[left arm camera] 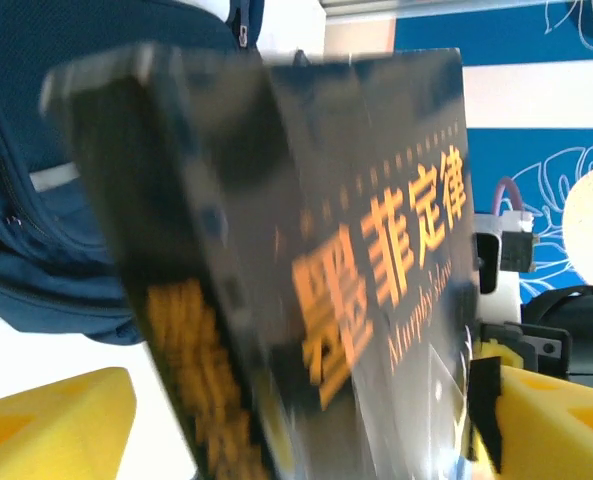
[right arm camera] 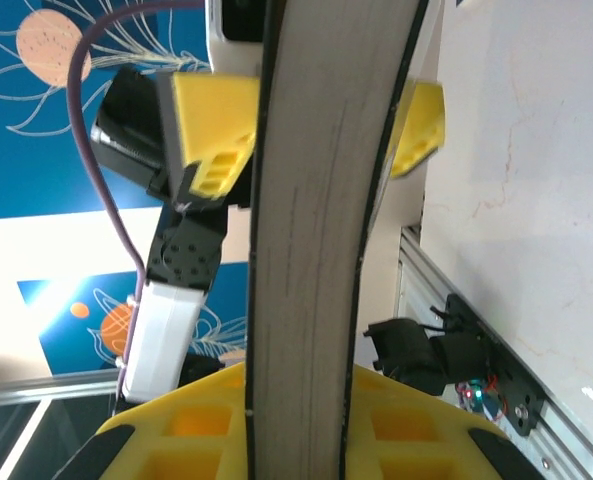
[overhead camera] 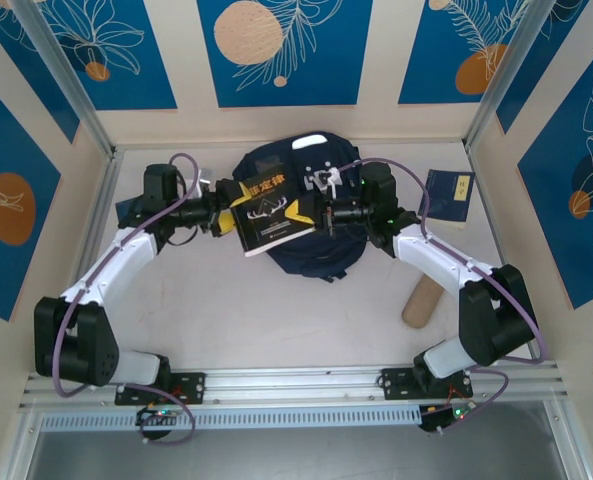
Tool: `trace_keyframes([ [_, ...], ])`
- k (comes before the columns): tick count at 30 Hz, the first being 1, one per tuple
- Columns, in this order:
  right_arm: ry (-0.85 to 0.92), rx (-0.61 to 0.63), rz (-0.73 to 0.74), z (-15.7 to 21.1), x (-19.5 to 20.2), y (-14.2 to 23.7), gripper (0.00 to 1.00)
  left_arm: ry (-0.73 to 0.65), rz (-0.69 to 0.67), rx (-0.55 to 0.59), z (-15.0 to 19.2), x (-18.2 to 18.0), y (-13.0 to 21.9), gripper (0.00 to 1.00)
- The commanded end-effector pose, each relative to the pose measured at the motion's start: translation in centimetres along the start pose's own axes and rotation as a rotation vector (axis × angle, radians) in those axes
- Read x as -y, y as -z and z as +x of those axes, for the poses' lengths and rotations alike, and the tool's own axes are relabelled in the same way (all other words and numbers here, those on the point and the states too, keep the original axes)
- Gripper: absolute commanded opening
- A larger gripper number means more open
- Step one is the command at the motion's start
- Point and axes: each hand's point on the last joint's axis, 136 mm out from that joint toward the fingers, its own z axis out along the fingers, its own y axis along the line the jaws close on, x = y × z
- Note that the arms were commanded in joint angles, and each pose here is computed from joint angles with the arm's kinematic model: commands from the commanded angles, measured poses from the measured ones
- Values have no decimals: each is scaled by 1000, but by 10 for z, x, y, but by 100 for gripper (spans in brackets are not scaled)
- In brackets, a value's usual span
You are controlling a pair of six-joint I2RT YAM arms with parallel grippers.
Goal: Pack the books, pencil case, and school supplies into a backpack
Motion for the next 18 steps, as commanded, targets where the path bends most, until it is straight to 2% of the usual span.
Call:
trace_keyframes([
  [1,73,-66,-24,12,-9,8,14,-34,68,37,-17,24,0,72],
  [7,57,-19,-13,1,-4,21,19,7,99,105,-31,29,-3,28],
  [10,43,46,-9,-9,-4,26,34,41,100,174,-38,34,-4,12],
  [12,28,91,-11,-15,-6,27,51,60,109,204,-42,41,-4,1],
  [14,2,148,-17,-20,-6,29,66,86,123,242,-48,47,-4,0],
  [18,-70,262,-54,-26,-1,31,75,130,136,306,-58,57,-5,0],
])
